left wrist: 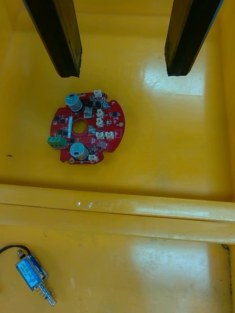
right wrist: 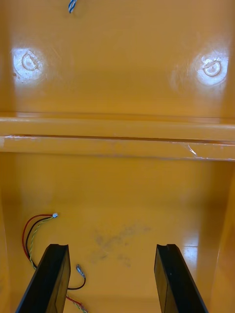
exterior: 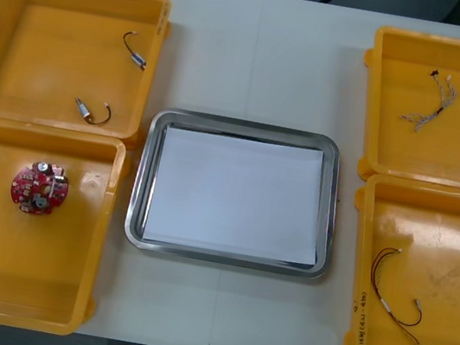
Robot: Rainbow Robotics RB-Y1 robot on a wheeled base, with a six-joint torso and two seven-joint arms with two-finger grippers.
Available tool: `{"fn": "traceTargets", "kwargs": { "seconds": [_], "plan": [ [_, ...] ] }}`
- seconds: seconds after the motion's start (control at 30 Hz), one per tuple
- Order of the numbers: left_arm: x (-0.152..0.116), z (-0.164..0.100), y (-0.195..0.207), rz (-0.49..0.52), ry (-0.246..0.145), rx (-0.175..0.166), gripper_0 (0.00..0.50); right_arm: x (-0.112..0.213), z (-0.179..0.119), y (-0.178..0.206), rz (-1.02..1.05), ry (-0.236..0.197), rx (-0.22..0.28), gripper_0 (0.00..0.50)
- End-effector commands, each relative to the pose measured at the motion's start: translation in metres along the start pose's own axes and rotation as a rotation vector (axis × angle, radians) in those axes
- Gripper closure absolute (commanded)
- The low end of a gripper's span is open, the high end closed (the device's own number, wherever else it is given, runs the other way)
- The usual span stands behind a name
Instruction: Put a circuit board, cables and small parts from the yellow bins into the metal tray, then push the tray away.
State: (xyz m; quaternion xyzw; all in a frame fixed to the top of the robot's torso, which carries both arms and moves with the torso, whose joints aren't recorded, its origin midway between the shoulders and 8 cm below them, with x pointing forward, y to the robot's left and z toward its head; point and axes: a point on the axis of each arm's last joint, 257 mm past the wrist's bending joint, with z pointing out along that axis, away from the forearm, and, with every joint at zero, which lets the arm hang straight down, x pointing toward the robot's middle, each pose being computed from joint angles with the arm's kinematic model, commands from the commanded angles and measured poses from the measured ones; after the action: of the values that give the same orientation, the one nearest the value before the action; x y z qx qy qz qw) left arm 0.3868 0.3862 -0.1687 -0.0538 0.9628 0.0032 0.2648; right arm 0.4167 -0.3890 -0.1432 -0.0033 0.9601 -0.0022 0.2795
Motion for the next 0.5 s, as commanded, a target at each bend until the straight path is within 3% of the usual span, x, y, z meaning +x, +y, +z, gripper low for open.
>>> {"fn": "traceTargets", "kwargs": {
  "seconds": [0.03, 0.5],
  "plan": [
    [-0.0087, -0.0079, -0.0077, 0.088, -0.03, -0.006, 0.0, 0.0028, 0.0023, 0.0063, 0.022, 0.003, -0.005, 0.0],
    [-0.0087, -0.0079, -0.0077, 0.088, -0.03, -0.006, 0.0, 0.0028, 0.0023, 0.0063, 0.022, 0.003, -0.005, 0.0]
  ]
}}
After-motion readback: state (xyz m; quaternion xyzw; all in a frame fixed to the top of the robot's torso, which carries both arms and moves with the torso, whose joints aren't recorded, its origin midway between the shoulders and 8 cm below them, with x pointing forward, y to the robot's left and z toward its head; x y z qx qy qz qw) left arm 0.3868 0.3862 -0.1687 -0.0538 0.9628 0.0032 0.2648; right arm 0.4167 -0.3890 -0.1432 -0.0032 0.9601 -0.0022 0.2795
